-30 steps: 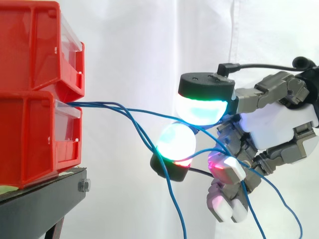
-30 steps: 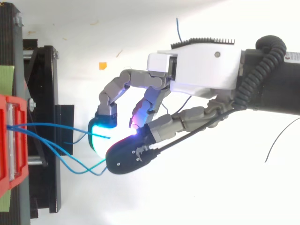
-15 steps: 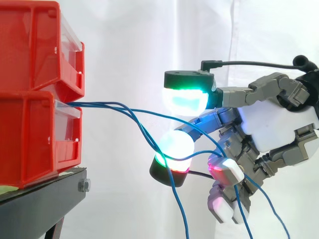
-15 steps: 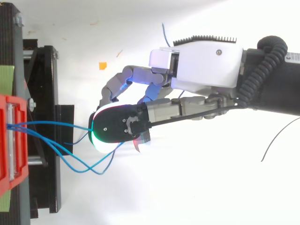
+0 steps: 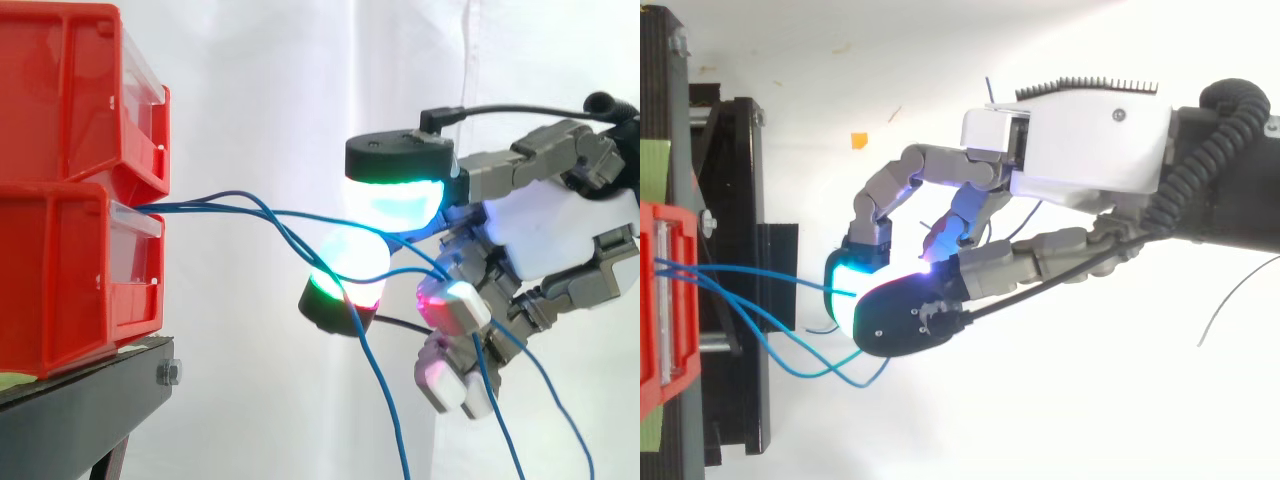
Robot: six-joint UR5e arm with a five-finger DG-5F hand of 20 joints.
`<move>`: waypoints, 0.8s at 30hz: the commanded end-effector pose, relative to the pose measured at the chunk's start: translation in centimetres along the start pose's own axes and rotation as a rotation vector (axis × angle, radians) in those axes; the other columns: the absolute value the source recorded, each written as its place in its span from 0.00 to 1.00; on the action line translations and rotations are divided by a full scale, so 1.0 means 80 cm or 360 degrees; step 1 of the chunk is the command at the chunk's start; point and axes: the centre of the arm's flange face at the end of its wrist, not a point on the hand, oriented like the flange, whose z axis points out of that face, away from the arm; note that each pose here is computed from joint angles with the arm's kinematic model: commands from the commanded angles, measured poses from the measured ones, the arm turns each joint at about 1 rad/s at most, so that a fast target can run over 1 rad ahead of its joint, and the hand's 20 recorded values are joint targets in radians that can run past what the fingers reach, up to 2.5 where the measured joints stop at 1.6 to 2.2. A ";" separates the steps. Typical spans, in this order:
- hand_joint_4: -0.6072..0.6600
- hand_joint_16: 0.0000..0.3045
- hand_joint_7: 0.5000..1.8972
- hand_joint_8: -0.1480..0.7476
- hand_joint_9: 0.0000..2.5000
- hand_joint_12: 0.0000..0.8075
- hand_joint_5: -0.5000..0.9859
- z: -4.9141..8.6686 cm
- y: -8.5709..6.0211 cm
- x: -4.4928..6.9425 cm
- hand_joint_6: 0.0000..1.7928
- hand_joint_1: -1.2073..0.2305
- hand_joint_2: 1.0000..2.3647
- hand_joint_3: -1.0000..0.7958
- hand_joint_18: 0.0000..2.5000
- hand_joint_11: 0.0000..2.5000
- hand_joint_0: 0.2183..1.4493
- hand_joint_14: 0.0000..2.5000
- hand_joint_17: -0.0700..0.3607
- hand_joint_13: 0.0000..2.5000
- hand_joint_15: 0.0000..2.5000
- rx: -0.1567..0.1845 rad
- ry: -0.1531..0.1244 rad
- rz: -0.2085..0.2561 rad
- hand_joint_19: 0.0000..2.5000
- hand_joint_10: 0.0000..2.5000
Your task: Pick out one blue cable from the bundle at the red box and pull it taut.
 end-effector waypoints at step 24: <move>0.42 0.16 0.20 0.40 0.47 0.40 0.22 -0.005 0.009 0.008 0.54 0.33 0.01 0.38 0.29 0.34 0.37 0.01 0.42 0.37 0.25 -0.0016 0.0009 0.0010 0.28 0.01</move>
